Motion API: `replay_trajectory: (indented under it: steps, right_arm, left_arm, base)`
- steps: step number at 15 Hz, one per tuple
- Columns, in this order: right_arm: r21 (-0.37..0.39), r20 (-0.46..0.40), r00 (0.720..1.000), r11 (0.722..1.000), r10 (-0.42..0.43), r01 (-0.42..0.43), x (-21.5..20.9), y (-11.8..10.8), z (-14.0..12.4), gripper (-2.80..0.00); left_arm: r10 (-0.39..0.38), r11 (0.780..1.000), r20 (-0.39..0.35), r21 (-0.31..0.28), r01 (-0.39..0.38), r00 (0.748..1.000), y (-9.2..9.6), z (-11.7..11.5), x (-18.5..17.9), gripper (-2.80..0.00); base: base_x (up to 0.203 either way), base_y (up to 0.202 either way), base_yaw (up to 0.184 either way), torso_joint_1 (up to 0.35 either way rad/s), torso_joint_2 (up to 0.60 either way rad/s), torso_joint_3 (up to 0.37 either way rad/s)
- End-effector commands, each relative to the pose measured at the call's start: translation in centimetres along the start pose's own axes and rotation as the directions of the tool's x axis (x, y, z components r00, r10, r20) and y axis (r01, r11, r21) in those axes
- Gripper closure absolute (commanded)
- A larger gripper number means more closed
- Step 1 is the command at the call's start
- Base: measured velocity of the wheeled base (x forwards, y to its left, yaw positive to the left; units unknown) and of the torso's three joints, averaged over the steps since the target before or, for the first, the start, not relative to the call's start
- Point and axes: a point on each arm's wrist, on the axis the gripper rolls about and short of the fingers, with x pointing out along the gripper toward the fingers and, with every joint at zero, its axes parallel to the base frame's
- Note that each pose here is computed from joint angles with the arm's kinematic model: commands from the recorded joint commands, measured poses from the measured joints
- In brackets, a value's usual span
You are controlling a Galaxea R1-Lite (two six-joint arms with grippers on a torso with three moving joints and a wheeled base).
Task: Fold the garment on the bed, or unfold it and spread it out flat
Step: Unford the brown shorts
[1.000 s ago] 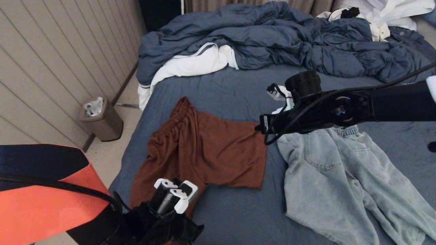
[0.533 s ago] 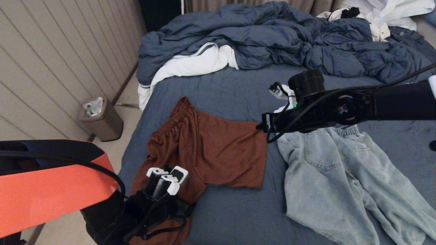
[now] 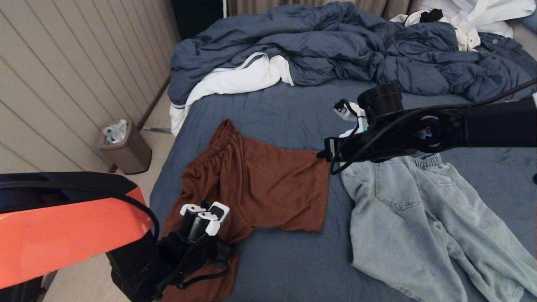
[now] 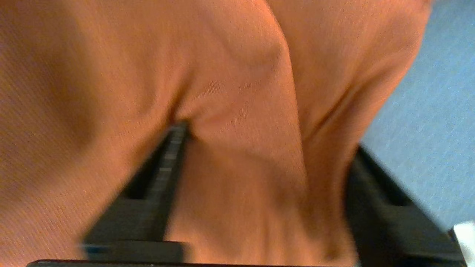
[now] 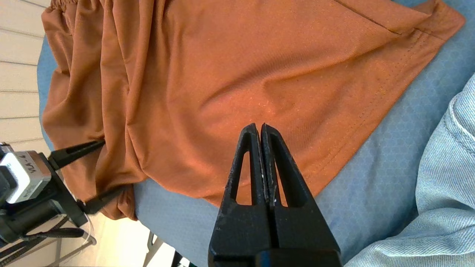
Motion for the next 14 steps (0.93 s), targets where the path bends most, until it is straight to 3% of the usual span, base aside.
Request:
replay_trajectory:
  steps: [1, 5, 7, 10, 14]
  right_arm:
    - [0.0, 0.0, 1.0, 1.0, 0.001, -0.001, 0.0, 0.0, 0.0, 0.0]
    - [-0.001, 0.003, 1.0, 1.0, 0.0, 0.0, -0.1, 0.0, 0.1, 0.0]
    - [-0.002, 0.002, 1.0, 1.0, 0.001, -0.001, 0.0, 0.1, 0.1, 0.0]
    - [-0.001, 0.0, 1.0, 1.0, 0.001, -0.001, 0.1, 0.0, 0.0, 0.0]
    - [0.0, -0.003, 1.0, 1.0, 0.0, 0.0, 0.2, 0.0, 0.0, 0.0]
  left_arm:
    - [0.023, 1.0, 0.049, -0.013, -0.022, 0.999, 0.3, 1.2, -0.3, 0.0]
    - [0.057, 0.998, 0.152, -0.018, -0.055, 0.987, 1.9, 4.8, -3.5, 0.0]
    - [0.1, 0.995, 0.182, -0.012, -0.099, 0.978, 3.8, 7.0, -3.8, 0.0]
    - [0.118, 0.993, 0.233, -0.002, -0.121, 0.965, 5.7, 9.7, -3.0, 0.0]
    - [0.1, 0.995, 0.204, -0.003, -0.101, 0.974, 7.6, 10.7, 0.9, 0.0]
  base:
    - [0.0, 0.0, 0.0, 0.0, 0.0, 0.0]
    - [0.0, 0.0, 0.0, 0.0, 0.0, 0.0]
    - [0.0, 0.0, 0.0, 0.0, 0.0, 0.0]
    - [0.0, 0.0, 0.0, 0.0, 0.0, 0.0]
    - [0.0, 0.0, 0.0, 0.0, 0.0, 0.0]
